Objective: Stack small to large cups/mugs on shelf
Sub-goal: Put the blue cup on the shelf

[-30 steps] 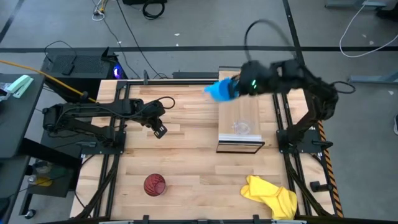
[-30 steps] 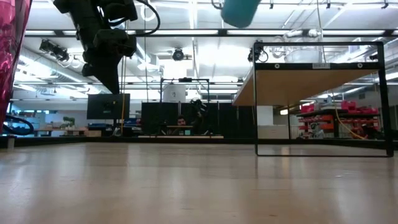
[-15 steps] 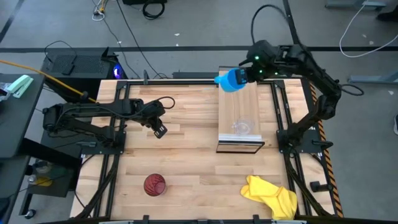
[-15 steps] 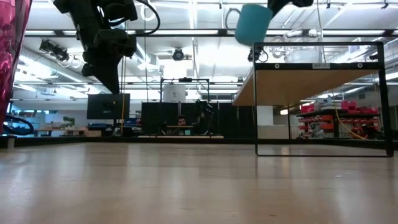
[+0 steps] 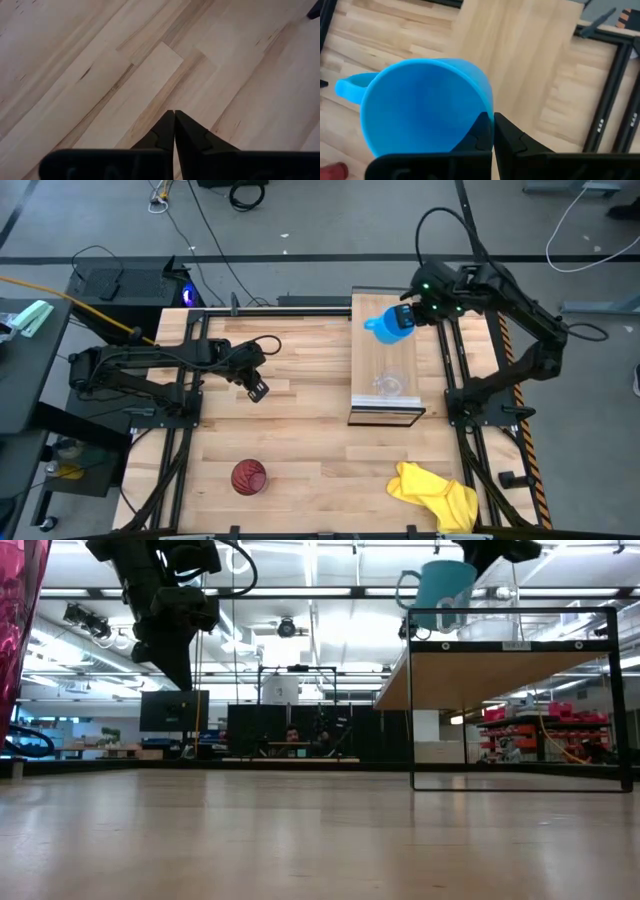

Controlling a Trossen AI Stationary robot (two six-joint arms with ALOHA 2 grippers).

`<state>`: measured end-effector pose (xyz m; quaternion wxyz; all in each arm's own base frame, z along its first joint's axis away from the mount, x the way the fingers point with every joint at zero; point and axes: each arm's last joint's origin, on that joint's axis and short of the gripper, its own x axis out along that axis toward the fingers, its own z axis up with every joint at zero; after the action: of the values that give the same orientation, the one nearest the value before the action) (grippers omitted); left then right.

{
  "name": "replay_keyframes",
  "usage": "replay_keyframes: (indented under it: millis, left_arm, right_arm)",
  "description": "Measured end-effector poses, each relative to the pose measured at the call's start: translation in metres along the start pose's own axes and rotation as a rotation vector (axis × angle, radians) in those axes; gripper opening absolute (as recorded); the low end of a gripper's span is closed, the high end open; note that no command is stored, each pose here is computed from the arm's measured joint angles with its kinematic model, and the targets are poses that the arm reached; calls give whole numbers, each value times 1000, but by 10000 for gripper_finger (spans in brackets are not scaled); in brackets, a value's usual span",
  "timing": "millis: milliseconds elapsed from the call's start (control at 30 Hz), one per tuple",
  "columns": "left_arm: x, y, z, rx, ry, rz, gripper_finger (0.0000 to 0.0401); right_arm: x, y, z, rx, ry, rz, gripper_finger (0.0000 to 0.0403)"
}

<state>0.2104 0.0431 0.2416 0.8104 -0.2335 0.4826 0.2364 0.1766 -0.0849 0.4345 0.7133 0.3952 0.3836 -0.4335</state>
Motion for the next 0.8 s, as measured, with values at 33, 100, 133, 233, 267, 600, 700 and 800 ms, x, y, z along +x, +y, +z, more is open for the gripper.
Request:
replay_keyframes:
  millis: [33, 100, 133, 233, 267, 600, 700, 800]
  left_arm:
    - [0, 0, 0, 0, 0, 0, 22]
    - [0, 0, 0, 0, 0, 0, 24]
    - [0, 0, 0, 0, 0, 0, 24]
    - [0, 0, 0, 0, 0, 0, 18]
    - [0, 0, 0, 0, 0, 0, 16]
    - [0, 0, 0, -1, -1, 0, 20]
    - [0, 0, 0, -8, -1, 0, 27]
    - [0, 0, 0, -23, -1, 0, 27]
  right_arm:
    - [0, -2, -2, 5, 3, -3, 3]
    - [3, -6, -6, 11, 14, -12, 3]
    - [5, -7, -8, 17, 25, -15, 3]
    - [15, -8, -12, 12, 68, -36, 3]
    - [19, -8, -13, 9, 83, -43, 3]
    - [55, 5, -7, -30, 157, -150, 3]
    - [63, 6, -3, -19, 170, -174, 3]
    - [68, 8, -1, -17, 178, -190, 3]
